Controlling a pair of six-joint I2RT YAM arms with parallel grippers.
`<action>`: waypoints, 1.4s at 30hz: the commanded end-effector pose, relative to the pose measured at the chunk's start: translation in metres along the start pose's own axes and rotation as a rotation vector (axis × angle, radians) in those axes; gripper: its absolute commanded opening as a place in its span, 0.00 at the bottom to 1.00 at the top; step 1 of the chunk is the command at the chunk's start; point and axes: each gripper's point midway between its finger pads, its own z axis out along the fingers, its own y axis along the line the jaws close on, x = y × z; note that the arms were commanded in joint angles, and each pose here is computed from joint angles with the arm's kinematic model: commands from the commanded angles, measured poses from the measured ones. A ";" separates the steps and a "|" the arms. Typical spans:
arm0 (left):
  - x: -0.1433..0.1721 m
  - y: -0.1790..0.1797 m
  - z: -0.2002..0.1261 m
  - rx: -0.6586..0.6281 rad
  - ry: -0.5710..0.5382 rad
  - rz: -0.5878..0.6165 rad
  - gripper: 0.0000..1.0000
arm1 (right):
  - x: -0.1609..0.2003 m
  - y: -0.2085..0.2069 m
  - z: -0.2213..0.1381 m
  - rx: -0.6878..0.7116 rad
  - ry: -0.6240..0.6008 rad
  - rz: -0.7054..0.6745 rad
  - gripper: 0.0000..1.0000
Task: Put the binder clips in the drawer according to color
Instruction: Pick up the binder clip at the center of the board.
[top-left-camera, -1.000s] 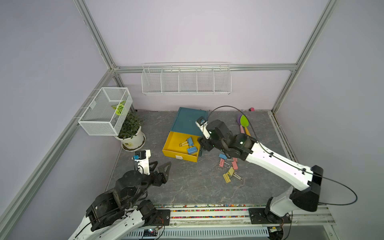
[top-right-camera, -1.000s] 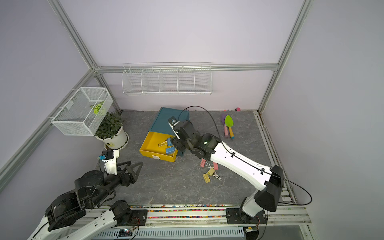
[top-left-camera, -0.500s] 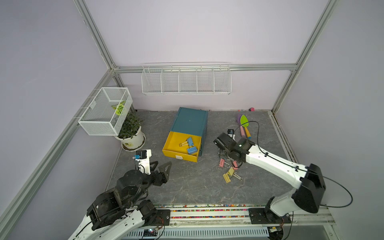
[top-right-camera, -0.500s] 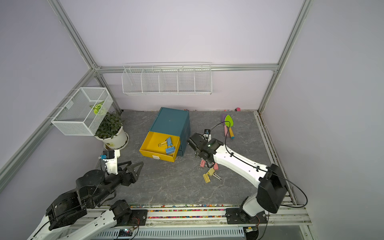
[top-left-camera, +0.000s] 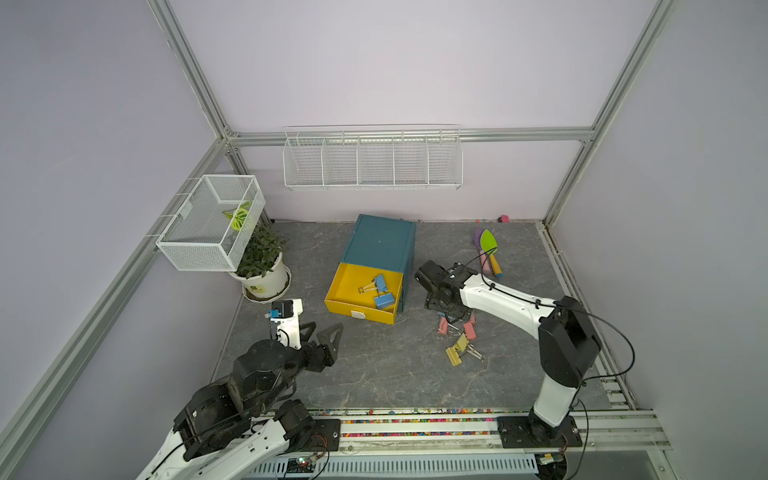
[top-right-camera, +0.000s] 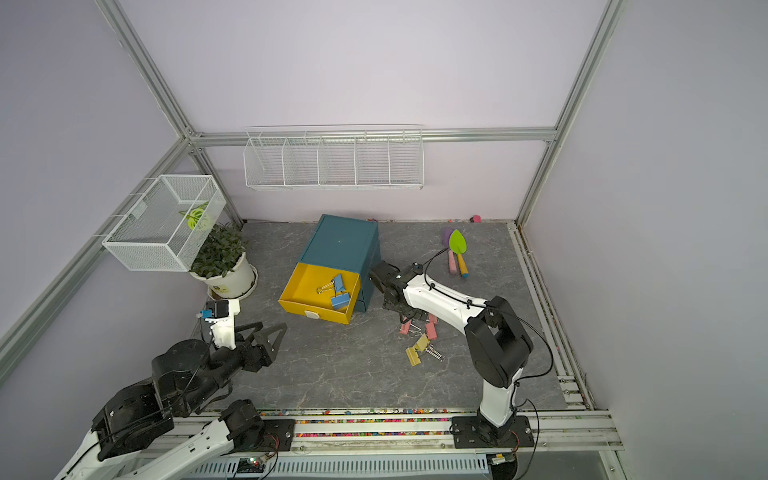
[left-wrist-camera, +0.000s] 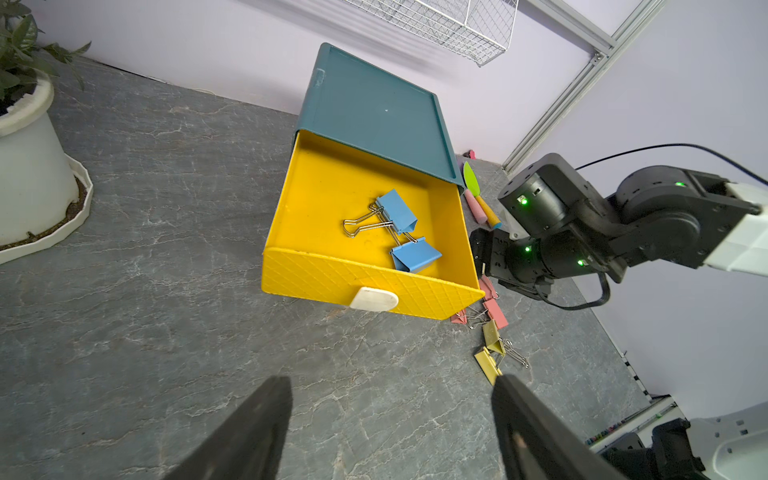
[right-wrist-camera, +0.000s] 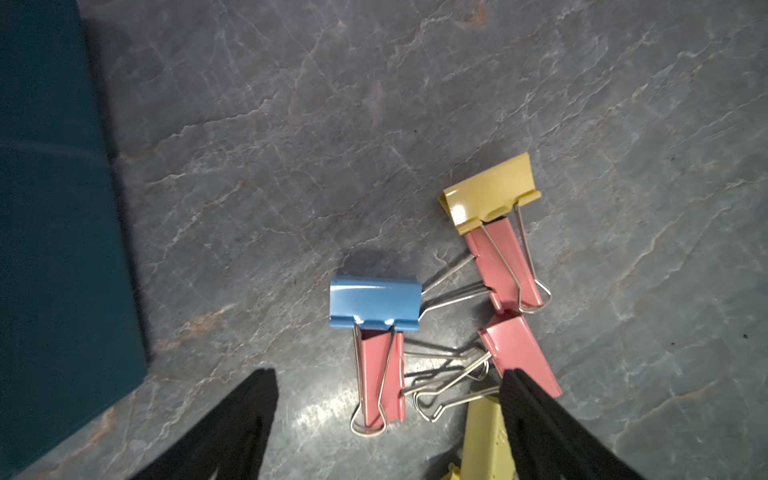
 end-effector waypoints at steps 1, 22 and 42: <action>-0.001 0.002 0.000 -0.008 -0.014 -0.001 0.81 | -0.001 0.006 0.018 -0.028 0.018 0.020 0.88; 0.000 0.001 0.001 -0.004 -0.009 0.003 0.81 | 0.023 -0.003 0.063 0.010 0.101 0.053 0.73; 0.000 0.002 0.001 -0.004 -0.010 0.001 0.81 | 0.010 -0.009 0.021 0.012 0.031 0.039 0.50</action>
